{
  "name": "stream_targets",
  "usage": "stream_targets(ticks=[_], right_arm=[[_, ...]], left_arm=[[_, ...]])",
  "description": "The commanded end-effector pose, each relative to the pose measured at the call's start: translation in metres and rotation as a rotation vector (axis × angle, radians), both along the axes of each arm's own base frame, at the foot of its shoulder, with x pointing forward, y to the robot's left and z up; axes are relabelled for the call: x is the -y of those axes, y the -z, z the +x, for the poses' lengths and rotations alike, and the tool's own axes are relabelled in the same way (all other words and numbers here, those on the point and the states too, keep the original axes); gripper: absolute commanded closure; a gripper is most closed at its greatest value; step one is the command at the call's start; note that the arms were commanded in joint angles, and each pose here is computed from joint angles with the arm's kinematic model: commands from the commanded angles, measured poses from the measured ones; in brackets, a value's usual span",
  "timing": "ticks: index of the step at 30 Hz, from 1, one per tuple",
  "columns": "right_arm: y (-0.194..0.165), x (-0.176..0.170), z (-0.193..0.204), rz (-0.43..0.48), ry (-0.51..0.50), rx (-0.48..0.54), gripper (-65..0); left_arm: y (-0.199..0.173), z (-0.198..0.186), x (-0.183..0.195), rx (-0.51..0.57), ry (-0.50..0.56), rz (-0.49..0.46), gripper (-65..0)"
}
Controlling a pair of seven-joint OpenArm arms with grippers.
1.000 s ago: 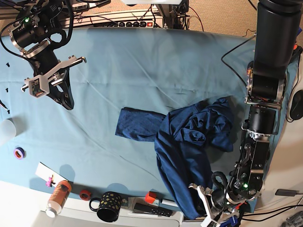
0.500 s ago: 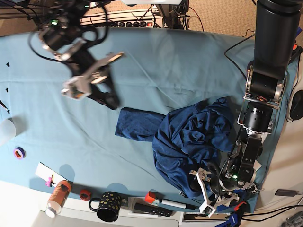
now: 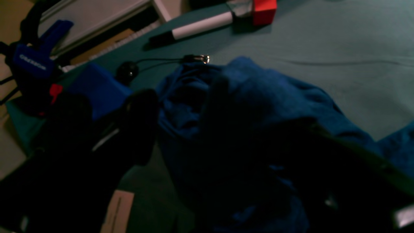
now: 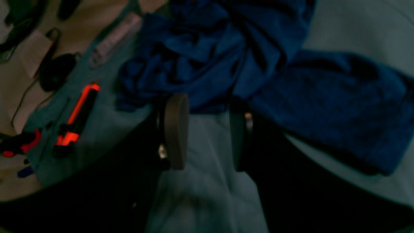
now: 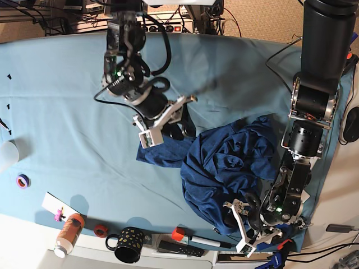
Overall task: Layout the t-shirt on the table in an organized manner, then fold the t-shirt properly
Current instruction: 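Move the right gripper to the shirt and grasp its edge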
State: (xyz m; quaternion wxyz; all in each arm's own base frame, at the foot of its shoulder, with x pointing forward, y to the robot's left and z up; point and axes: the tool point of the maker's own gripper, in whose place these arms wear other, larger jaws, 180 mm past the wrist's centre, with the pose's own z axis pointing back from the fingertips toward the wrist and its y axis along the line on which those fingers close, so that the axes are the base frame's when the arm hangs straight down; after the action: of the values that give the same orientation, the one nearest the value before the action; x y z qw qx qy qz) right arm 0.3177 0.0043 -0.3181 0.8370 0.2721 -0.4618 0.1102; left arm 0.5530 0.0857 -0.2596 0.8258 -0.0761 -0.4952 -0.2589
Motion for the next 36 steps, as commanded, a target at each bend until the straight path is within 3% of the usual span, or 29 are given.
stream_targets(ticks=[1, 8, 21, 30, 36], right_arm=[[-0.014, -0.003, 0.012, 0.033, 0.014, 0.048, -21.5], [0.004, -0.002, 0.036, 0.059, 0.058, -0.022, -21.5], [0.046, -0.024, 0.041, 0.264, 0.064, -0.199, -21.5], [0.049, -0.033, 0.067, 0.311, 0.054, -0.245, -21.5], [0.056, -0.062, 0.062, 0.257, -0.043, -0.273, -21.4]], left_arm=[[-0.032, 0.012, 0.002, 0.077, 0.003, -0.027, -43.3], [-0.029, 0.010, 0.006, 0.080, 0.010, -0.038, -43.3], [-0.030, 0.010, 0.014, 0.080, 0.021, -0.048, -43.3], [-0.030, 0.009, 0.022, 0.078, 0.028, -0.056, -43.3], [-0.030, 0.009, 0.026, 0.078, 0.031, -0.061, -43.3]])
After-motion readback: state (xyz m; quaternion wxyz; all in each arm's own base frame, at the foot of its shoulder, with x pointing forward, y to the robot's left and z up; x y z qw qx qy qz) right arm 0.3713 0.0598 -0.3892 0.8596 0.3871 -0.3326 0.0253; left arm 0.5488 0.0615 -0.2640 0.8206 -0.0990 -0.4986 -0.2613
